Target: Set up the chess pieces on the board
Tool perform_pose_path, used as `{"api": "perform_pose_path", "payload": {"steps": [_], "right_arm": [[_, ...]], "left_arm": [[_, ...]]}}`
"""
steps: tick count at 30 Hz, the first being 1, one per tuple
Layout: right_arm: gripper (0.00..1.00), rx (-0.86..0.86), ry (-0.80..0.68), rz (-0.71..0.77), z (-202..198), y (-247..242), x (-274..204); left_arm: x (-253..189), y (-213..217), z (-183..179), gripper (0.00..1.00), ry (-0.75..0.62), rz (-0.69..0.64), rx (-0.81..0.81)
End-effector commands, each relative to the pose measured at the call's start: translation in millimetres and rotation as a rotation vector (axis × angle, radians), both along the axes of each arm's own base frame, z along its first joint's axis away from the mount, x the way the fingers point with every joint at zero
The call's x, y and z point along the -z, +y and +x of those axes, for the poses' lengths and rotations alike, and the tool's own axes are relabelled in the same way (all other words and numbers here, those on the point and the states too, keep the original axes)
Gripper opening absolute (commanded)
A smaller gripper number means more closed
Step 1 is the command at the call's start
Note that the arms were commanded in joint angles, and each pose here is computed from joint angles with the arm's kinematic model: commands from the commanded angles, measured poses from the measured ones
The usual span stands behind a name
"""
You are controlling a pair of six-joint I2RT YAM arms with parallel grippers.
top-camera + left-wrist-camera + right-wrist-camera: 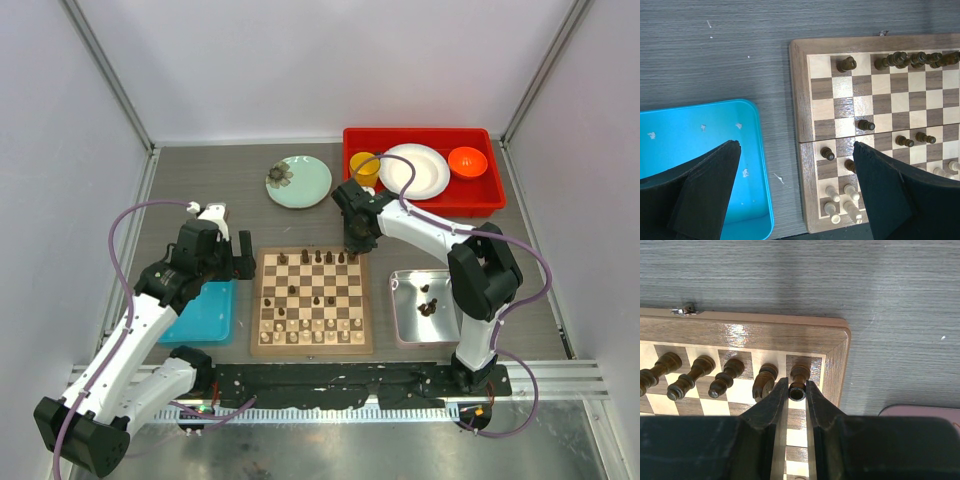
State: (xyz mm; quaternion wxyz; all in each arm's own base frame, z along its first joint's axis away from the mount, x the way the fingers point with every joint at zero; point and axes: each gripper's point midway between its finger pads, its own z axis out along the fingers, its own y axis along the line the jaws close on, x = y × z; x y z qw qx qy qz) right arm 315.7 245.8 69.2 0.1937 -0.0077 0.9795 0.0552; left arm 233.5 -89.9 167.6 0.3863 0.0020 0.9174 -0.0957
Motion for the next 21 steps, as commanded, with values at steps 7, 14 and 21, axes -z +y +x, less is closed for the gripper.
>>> {"api": "perform_pose_path", "payload": {"steps": [7, 14, 21], "right_arm": [[0.06, -0.019, -0.009, 0.008, -3.4, 1.7, -8.1], [0.06, -0.023, 0.004, 0.001, -6.7, 0.0, -5.7], [0.06, -0.027, 0.008, -0.002, -8.7, -1.4, -5.7]], "left_arm": [[-6.2, -3.8, 5.3, 1.0, -0.03, -0.014, 0.02], [-6.2, -3.9, 5.3, 1.0, -0.03, -0.014, 0.02], [-6.2, -3.6, 5.4, 1.0, -0.03, -0.013, 0.019]]}}
